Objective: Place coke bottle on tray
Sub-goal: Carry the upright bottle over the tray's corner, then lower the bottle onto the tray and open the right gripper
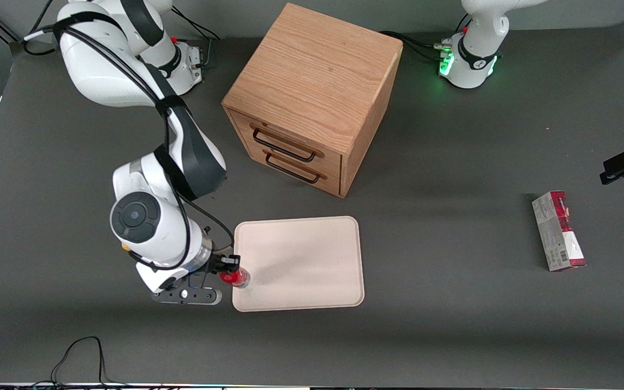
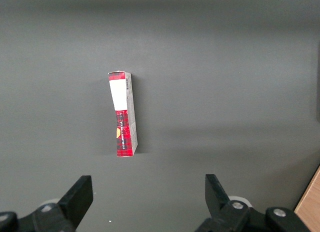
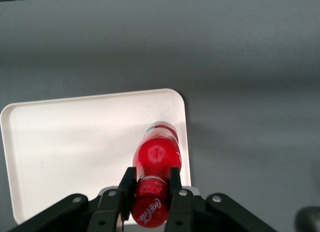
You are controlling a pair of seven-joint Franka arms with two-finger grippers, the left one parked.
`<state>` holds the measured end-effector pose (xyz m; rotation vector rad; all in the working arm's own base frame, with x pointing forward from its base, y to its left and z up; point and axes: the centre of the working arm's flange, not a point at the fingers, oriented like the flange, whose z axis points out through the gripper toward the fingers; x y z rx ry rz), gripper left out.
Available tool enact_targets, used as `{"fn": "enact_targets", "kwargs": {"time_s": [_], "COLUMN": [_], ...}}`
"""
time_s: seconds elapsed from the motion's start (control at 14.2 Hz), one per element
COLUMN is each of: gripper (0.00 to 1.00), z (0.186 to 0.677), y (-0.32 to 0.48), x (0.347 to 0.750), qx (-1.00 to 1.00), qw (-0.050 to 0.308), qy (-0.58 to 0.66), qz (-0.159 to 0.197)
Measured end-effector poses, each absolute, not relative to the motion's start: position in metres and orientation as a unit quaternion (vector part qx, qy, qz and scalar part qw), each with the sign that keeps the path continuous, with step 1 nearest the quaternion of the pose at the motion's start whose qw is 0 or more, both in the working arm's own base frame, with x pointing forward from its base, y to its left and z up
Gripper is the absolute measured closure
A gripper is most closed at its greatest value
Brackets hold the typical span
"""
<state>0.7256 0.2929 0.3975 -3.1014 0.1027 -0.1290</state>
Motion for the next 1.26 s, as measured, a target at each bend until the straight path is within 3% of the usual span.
{"fn": "enact_targets", "kwargs": {"time_s": [0.91, 1.12, 1.26], "gripper": [0.69, 0.62, 0.42], "z": [0.328, 0.328, 0.329], "y": [0.298, 0.299, 0.302], "x": [0.736, 0.736, 0.736], "qx": [-0.997, -0.997, -0.997], "qw": [0.02, 0.021, 0.022], "qy": [0.06, 0.06, 0.058], "qz": [-0.035, -0.037, -0.039]}}
